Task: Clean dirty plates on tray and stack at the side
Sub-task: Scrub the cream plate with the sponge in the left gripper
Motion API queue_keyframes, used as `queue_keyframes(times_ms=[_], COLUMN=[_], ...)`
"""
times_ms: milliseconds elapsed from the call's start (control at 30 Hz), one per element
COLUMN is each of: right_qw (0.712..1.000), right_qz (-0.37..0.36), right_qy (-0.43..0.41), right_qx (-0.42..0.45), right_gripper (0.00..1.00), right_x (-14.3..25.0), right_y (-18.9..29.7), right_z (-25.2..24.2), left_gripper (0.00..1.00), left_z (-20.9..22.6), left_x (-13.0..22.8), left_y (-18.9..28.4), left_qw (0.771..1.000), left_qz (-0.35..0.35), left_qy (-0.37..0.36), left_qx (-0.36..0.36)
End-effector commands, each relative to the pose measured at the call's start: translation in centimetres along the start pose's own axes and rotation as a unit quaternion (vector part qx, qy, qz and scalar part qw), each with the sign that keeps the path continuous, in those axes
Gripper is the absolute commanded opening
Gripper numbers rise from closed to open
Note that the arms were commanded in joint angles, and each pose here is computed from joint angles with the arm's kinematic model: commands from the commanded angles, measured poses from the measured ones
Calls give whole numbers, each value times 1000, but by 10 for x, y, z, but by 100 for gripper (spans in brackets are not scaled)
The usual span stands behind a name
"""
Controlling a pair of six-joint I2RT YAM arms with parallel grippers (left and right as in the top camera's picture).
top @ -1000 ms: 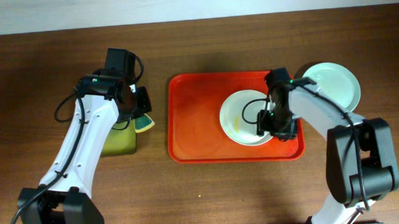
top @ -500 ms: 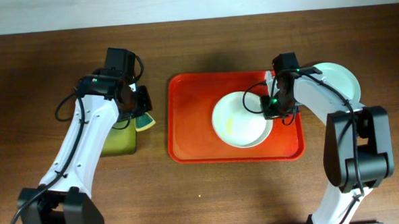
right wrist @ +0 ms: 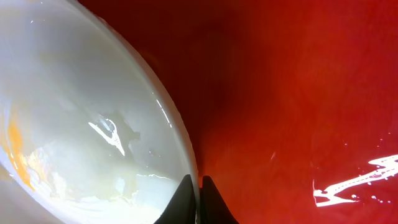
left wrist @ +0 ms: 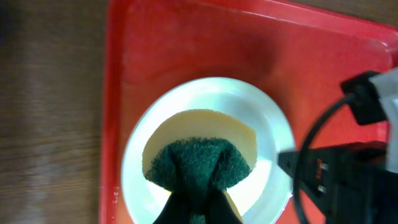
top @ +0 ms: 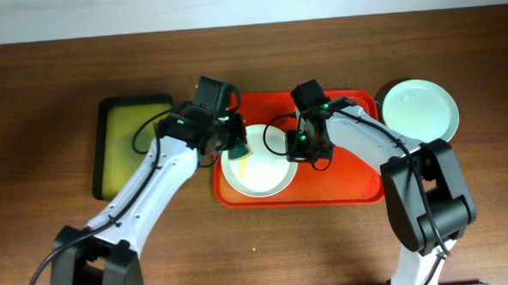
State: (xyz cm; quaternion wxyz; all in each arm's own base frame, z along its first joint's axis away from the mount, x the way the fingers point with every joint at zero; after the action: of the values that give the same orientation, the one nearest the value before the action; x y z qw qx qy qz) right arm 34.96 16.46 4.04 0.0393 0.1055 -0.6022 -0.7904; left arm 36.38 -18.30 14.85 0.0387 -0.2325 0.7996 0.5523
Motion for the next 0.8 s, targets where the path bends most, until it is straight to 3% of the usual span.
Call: queue_keyframes(times_ms=[0,200,300,333,467,533,600,700,767], right_qw=[1000,1000,1000,1000,1000,1000,1000,1000,1000], right_qz=[8,8,10,12,13,11,10,6,5], right_qy=[-8,-8,-8,-9,-9,-8,-8,-7,-7], right_qx=[6,6,6,7,7,6,6,6,5], right_gripper=[4,4,4,4,4,4,4,4,4], right_x=[3,3,5,6,6,6,5,3,3], right_y=[-6,-6,-7,-8,-8,-8,-8,-8,-8], right_z=[-1,-1,-2,-2,-2,-2,-2,-2,-2], left_gripper=[0,0,0,0,0,0,0,0,0], left_z=[-15,12,41,61,80,65,31,-3,-8], left_x=[26,43,36,26,5,-7,-3,34,50], left_y=[-35,-87,-95,-87,-63,-47,-40,-55,-69], left_qw=[1000,996,988,976,950,954,978,994,992], left_qz=[24,57,21,-22,-82,-86,-46,77,114], left_qy=[9,27,20,6,-15,-25,-33,-14,-11], left_qx=[-7,-69,-151,-218,-301,-285,-199,-72,-46])
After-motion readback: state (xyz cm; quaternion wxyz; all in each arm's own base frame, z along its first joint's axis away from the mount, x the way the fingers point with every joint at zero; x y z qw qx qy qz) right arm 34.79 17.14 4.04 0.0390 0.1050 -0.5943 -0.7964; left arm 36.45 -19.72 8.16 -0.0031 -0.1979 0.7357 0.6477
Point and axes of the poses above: each gripper's point midway between its finger pads, its own y axis back along the fingers, its own z axis along the line the jaws close on, x = y × z, the point moved 3 cm from there along y, back along the fingers, and after that the axes turned 13 degrees about y, right-handed, at the moved point
